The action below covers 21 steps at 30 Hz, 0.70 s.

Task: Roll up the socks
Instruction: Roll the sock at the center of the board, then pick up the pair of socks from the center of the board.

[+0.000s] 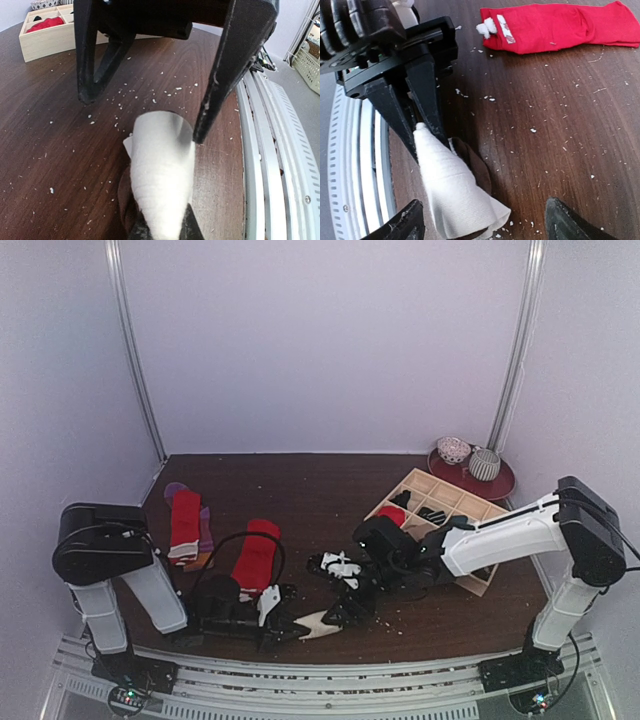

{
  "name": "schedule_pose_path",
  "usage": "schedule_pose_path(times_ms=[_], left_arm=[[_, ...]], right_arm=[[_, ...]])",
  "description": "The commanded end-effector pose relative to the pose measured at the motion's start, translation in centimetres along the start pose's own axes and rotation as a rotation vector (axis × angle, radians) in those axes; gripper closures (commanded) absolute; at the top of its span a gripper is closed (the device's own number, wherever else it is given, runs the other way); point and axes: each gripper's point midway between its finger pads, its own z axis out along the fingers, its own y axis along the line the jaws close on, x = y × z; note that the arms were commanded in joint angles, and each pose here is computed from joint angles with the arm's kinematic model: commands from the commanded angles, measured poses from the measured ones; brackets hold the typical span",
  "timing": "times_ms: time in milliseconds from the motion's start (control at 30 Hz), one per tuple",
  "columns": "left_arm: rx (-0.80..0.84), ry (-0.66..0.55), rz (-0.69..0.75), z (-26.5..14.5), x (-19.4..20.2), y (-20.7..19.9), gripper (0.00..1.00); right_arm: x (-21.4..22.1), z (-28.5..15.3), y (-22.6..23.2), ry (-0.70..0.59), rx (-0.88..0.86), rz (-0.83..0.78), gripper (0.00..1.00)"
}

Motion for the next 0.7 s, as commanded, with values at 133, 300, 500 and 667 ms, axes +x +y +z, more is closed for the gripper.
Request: schedule_pose_path(times_ms=[133,300,500,667], left_arm=[[0.01,0.216,-0.074,-0.4,6.0,-0.3,1.0],[0.011,0.222,-0.073,-0.3,6.1,-0.3,1.0],[0.011,0.225,-0.073,-0.2,6.1,-0.3,1.0],[0.016,0.235,-0.069,-0.1,6.3,-0.3,1.0]], right_arm=[[1.3,1.5,3.0,0.063,-0.236,0.002,0.16],[1.4,2.3,3.3,0.082,-0.276,0.008,0.16],[2.4,3.4,3.2,0.114,-0.289,0.033,0.17],[2.1,3.5,3.1,0.104,-0.289,0.035,0.21]])
